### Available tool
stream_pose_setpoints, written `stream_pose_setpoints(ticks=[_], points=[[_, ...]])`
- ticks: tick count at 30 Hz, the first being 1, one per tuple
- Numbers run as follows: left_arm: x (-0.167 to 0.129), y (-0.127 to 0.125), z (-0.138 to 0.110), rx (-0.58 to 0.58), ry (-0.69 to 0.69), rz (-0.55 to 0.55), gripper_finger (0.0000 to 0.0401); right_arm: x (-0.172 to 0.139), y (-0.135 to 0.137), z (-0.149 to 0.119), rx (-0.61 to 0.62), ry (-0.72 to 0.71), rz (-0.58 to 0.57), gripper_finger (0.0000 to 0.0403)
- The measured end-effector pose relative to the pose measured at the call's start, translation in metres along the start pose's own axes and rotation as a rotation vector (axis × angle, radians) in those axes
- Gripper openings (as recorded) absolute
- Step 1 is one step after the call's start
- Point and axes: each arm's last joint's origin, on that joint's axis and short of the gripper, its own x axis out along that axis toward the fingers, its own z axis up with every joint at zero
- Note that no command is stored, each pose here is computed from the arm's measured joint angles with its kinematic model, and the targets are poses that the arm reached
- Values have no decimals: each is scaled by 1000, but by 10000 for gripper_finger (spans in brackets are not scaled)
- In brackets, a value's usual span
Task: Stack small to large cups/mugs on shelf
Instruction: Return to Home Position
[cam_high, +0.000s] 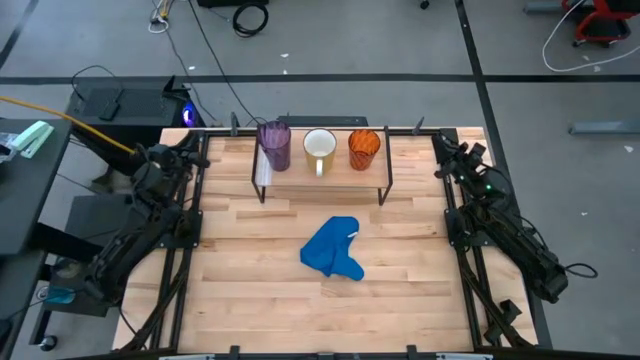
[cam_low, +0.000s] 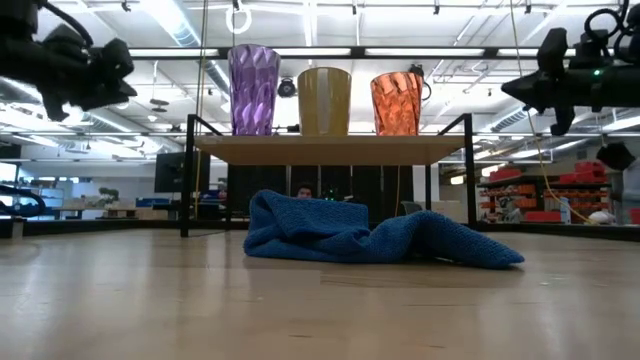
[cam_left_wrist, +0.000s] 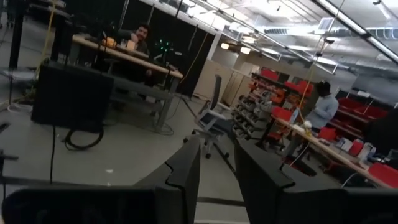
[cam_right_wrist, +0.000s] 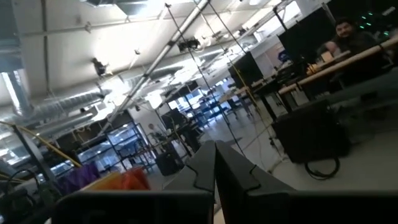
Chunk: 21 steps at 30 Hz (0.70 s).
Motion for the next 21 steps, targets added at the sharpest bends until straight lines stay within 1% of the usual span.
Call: stream_pose_setpoints(ticks=[3,8,16,19,21], points=[[3,3,-12,-25,11,3,107,0,-2,-2,3,19,-25,16],[6,7,-24,-45,11,3,107,0,-4,-6,6,58,-50,16],[7,10,-34,-57,31,12,107,-2,-10,-14,8,132,-134,16],[8,12,-40,-47,58,23,107,-2,-12,-15,7,136,-153,16],[9,14,-45,-62,69,28,107,-2,-12,-16,-3,142,-160,16]])
